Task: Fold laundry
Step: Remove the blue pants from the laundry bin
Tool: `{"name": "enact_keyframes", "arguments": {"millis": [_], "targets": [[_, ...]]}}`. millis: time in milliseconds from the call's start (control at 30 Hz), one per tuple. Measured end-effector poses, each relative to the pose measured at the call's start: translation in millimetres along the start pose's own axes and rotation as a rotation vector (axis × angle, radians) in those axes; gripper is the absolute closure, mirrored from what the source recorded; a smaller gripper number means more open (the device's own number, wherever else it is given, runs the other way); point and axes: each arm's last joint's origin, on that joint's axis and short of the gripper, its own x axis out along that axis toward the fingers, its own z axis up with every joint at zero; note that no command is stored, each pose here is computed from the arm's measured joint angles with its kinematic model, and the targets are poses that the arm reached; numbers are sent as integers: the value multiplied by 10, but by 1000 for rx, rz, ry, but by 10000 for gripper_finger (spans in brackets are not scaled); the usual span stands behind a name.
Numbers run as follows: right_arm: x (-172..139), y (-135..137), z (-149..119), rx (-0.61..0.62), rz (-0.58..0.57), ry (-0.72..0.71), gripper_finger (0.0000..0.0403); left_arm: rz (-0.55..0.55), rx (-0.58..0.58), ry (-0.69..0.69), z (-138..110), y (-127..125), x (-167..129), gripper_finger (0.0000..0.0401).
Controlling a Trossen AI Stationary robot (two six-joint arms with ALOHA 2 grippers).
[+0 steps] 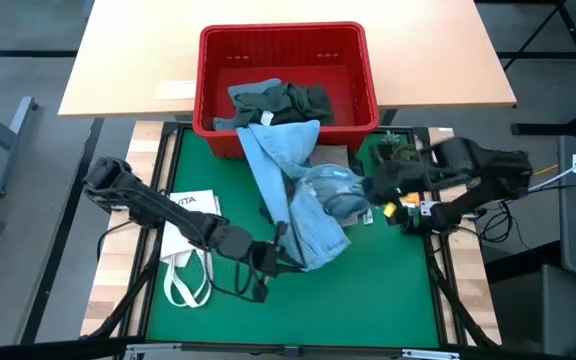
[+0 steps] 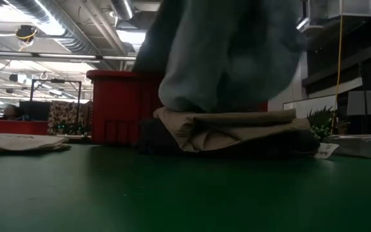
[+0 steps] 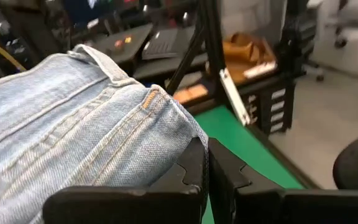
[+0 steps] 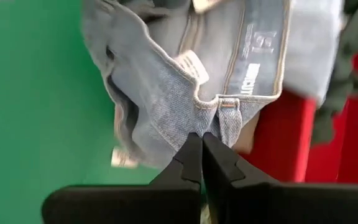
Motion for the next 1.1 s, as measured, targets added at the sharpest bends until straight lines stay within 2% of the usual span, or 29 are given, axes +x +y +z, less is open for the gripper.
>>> {"name": "enact_keyframes", "arguments": {"millis": [167, 300, 433, 600, 800, 1100], "targets": [[103, 300, -451, 149, -7, 76, 402, -61, -13, -94, -206, -64, 305, 401], [176, 557, -752, 252, 92, 114, 402, -79, -16, -132, -428, -152, 517, 401], [234, 779, -927, 296, 213, 164, 402, -70, -15, -117, -619, -212, 643, 396], [273, 1006, -1012, 319, 348, 252, 402, -68, -25, -61, -812, -268, 733, 376], [290, 1223, -1074, 352, 516, 403, 402, -85, -141, -11, -908, -298, 762, 362], [322, 1284, -1113, 419, 506, 461, 400, -78, -169, -7, -909, -289, 762, 330]]}}
